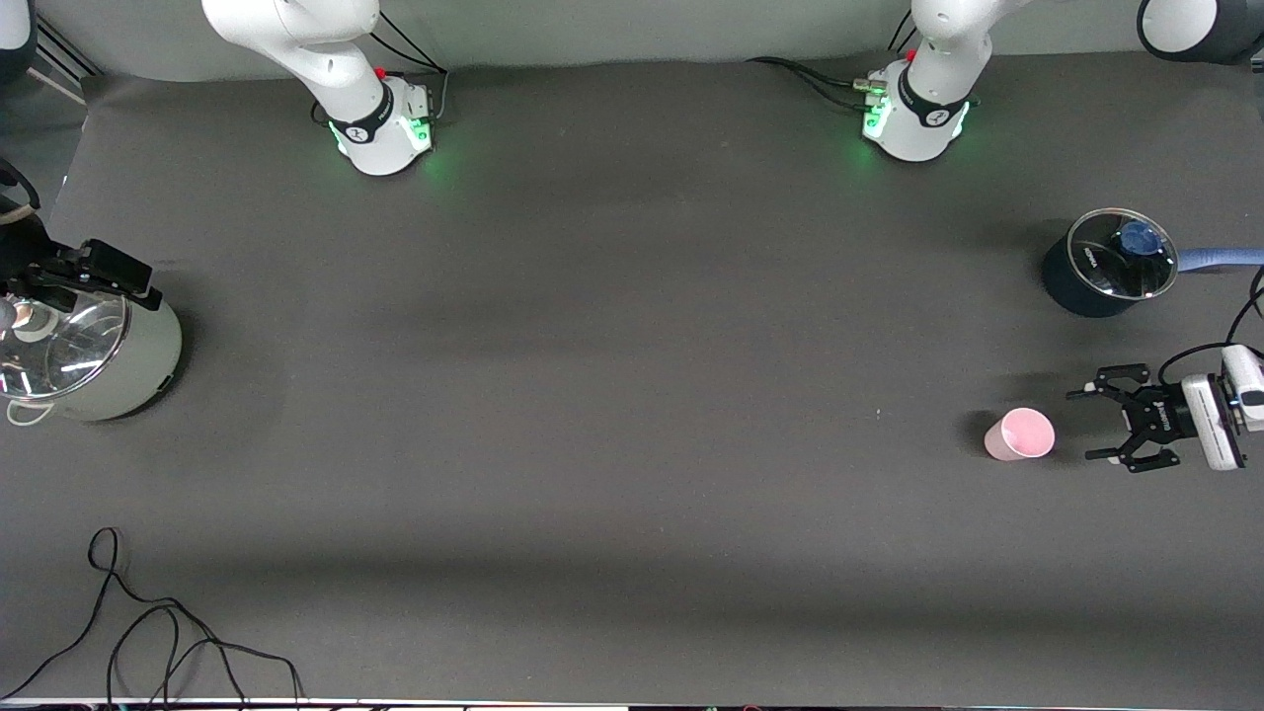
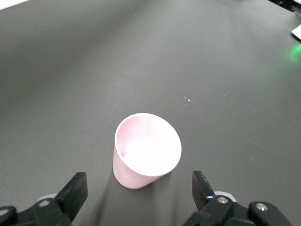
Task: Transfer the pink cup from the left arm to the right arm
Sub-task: 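Move the left gripper down toward the pink cup, then close the left gripper around the pink cup and lift it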
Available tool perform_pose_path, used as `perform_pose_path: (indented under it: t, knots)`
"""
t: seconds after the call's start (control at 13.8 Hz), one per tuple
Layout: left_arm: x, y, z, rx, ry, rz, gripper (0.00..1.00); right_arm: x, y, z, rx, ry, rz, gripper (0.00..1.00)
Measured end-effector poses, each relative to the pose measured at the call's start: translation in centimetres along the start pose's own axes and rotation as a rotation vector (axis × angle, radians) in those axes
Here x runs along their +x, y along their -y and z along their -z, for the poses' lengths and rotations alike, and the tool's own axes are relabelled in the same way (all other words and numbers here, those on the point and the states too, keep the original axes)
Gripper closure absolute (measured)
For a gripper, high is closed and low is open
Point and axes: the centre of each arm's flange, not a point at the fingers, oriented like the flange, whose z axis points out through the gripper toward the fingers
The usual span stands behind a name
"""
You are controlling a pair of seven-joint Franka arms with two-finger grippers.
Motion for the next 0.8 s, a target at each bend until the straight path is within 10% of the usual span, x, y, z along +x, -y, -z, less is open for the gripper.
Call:
perform_pose_path:
  t: [0.8]
  knots:
    - [-3.8,0.8,-4.4,-0.019,-0.11,-0.111,0.0,-0.8,1.3,-1.9,0.001,0.052,0.026,0.0]
